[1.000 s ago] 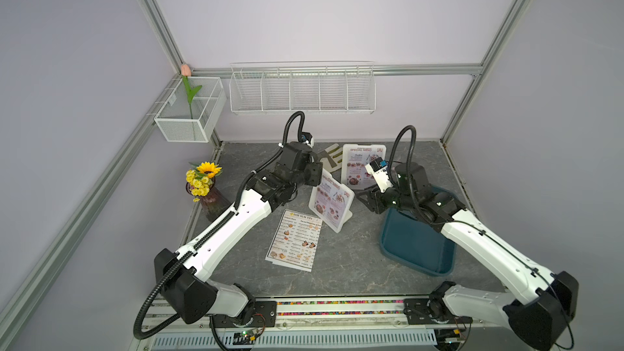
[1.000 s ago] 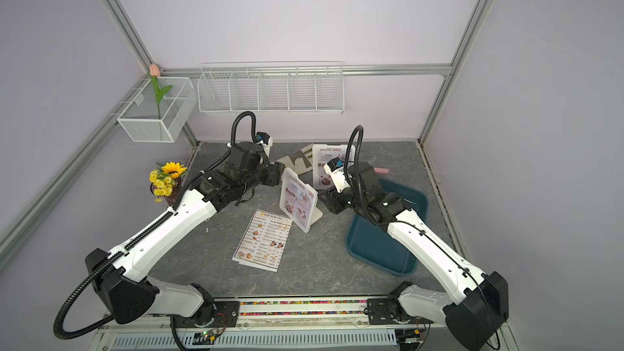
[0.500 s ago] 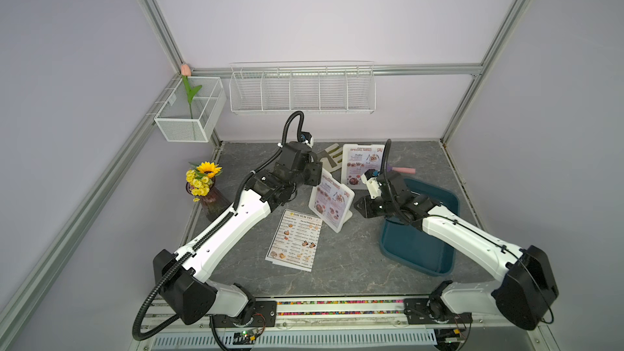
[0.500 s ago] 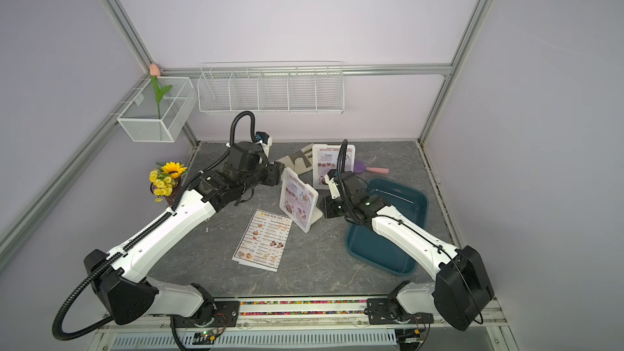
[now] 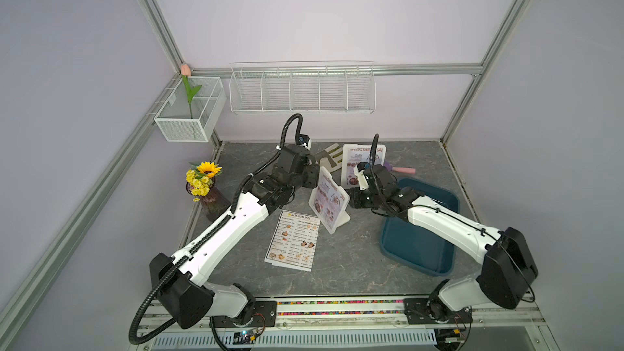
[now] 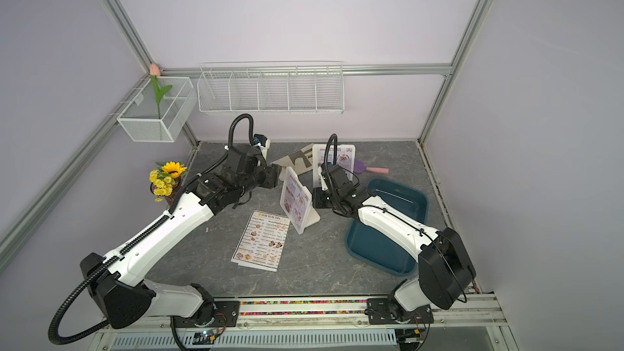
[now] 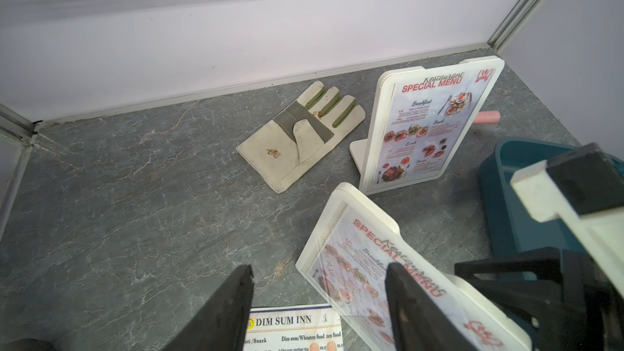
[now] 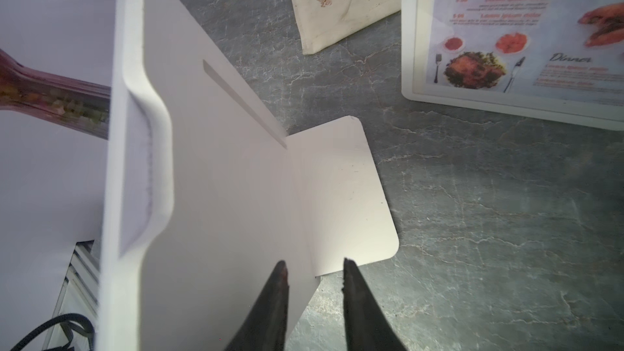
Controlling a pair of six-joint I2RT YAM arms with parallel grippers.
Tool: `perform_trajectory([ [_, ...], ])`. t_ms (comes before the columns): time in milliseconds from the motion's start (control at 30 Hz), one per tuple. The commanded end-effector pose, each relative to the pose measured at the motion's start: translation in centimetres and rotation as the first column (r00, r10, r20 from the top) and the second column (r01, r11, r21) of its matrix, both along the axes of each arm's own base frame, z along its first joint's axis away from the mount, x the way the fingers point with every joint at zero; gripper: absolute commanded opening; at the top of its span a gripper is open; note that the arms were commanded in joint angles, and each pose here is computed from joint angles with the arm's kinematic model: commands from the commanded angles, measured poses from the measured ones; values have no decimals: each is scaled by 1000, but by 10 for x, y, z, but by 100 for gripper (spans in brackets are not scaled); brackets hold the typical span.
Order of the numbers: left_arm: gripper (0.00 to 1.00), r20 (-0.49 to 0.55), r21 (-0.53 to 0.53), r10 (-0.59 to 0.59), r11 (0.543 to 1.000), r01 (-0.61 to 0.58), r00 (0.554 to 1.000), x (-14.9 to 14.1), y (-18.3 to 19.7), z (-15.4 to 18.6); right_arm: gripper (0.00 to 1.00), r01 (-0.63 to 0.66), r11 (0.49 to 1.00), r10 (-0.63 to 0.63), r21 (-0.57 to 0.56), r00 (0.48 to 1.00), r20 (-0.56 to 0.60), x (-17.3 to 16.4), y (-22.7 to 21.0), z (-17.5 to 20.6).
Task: Replace the menus in the menu holders
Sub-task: Adjust the menu holder at the center of the board.
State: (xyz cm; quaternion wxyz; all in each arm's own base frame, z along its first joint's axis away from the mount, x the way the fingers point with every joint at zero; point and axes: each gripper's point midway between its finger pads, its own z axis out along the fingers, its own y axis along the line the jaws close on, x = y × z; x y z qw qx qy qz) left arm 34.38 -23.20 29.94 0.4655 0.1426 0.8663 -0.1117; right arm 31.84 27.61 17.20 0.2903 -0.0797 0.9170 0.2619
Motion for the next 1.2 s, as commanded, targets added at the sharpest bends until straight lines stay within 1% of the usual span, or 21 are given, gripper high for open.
perform_trajectory([
  [0, 65, 22, 14, 26, 1000, -26, 999, -4, 13, 7, 42, -4, 998, 7, -62, 999, 47, -5, -13, 14],
  [100, 65, 25, 15, 30, 999, -31, 999, -5, 16, 8, 61, -32, 993, 39, -113, 997, 61, -22, -34, 17],
  [133, 65, 25, 15, 32, 999, -33, 999, -5, 16, 7, 68, -77, 992, 84, -105, 994, 67, -31, -35, 20],
  [167, 65, 26, 11, 31, 999, -32, 999, -5, 16, 7, 72, -127, 987, 133, -95, 989, 58, -41, -34, 20],
  [300, 65, 28, -9, 28, 1000, -28, 999, -6, 14, 10, 79, -200, 976, 203, -80, 979, 25, -64, -35, 14],
  [433, 65, 26, -24, 24, 999, -23, 999, -9, 14, 11, 83, -223, 975, 223, 3, 974, 46, -72, -21, 16],
  [467, 65, 25, -24, 27, 999, -27, 999, -9, 15, 11, 86, -227, 974, 226, 16, 973, 49, -73, -16, 16],
  [600, 65, 24, -26, 28, 999, -28, 999, -11, 16, 11, 89, -226, 974, 224, 26, 972, 76, -71, 3, 16],
  [733, 65, 23, -28, 31, 999, -30, 999, -10, 16, 12, 89, -161, 987, 161, -8, 985, 62, -51, 12, 4],
  [833, 65, 24, -30, 29, 999, -28, 999, -11, 16, 13, 89, -96, 991, 104, -90, 991, 88, -32, 3, -7],
  [967, 65, 30, -18, 31, 999, -31, 999, -11, 18, 16, 89, -85, 978, 109, -191, 987, 120, -16, -14, -11],
  [1100, 65, 34, -16, 31, 999, -31, 999, -9, 17, 17, 89, -89, 965, 131, -248, 979, 155, 3, -28, -10],
  [1167, 65, 31, -18, 29, 999, -28, 999, -8, 16, 16, 89, -82, 962, 127, -259, 979, 163, 14, -35, -11],
])
